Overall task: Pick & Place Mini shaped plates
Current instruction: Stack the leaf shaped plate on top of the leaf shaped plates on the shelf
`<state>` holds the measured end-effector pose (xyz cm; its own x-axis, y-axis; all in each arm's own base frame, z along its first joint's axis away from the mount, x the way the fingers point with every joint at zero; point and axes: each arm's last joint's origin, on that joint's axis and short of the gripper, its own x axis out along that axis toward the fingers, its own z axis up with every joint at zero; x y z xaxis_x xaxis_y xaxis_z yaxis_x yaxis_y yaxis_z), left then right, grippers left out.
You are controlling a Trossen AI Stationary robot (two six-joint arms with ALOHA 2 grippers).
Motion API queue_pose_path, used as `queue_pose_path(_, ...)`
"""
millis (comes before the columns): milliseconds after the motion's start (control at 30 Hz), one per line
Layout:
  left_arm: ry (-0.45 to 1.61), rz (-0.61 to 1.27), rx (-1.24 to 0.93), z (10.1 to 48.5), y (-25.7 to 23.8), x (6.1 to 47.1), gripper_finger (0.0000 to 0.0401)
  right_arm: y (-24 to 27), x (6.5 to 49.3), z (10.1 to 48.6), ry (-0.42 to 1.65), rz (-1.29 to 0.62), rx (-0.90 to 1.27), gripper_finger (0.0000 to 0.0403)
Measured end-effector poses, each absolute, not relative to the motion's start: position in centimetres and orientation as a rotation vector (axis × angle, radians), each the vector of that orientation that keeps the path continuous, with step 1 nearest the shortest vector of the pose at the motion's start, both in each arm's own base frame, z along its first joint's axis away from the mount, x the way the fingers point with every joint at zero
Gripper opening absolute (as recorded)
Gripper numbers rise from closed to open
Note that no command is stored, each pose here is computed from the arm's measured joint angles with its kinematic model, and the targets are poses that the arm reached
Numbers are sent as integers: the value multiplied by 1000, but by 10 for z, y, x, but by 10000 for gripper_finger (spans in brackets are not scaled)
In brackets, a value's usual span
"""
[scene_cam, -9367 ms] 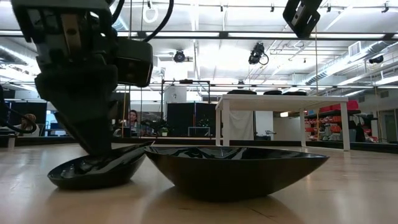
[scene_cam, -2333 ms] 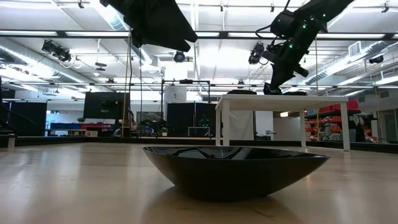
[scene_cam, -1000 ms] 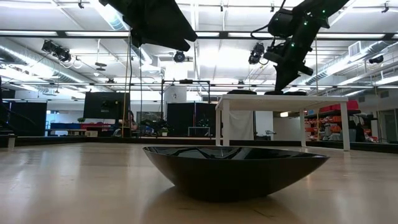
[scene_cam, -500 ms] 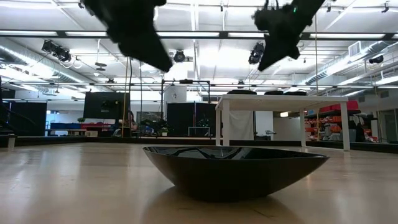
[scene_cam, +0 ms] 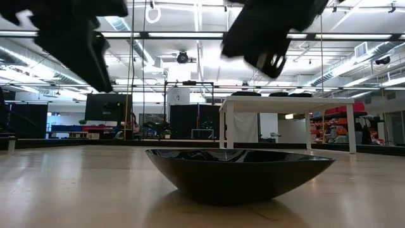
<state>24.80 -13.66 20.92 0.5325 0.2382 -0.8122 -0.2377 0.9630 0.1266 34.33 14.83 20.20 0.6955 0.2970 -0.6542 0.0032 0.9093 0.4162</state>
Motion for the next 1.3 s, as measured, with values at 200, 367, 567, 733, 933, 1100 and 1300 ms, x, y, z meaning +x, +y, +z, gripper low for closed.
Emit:
queue_pose_path(200, 906, 307, 54, 211, -149, 240, 185, 154, 378, 167, 903, 224, 307, 131)
queue_pose_path(367, 875, 329, 73, 211, -150, 239, 185, 156, 394, 147, 994, 316, 198, 182)
queue_pose_path(567, 867, 341, 51, 212, -150, 239, 185, 152, 398, 135, 1030, 375, 164, 174)
queue_pose_path(733, 862, 345, 48, 212, -150, 240, 185, 149, 399, 135, 1026, 378, 155, 125)
queue_pose_path(933, 861, 351, 37, 212, -150, 240, 185, 147, 399, 135, 1027, 375, 152, 41)
queue_pose_path(1100, 862, 351, 38, 212, -150, 240, 185, 148, 399, 138, 1031, 358, 187, 7)
queue_pose_path(1300, 899, 380, 53, 210, -147, 235, 185, 146, 391, 180, 943, 192, 297, 3)
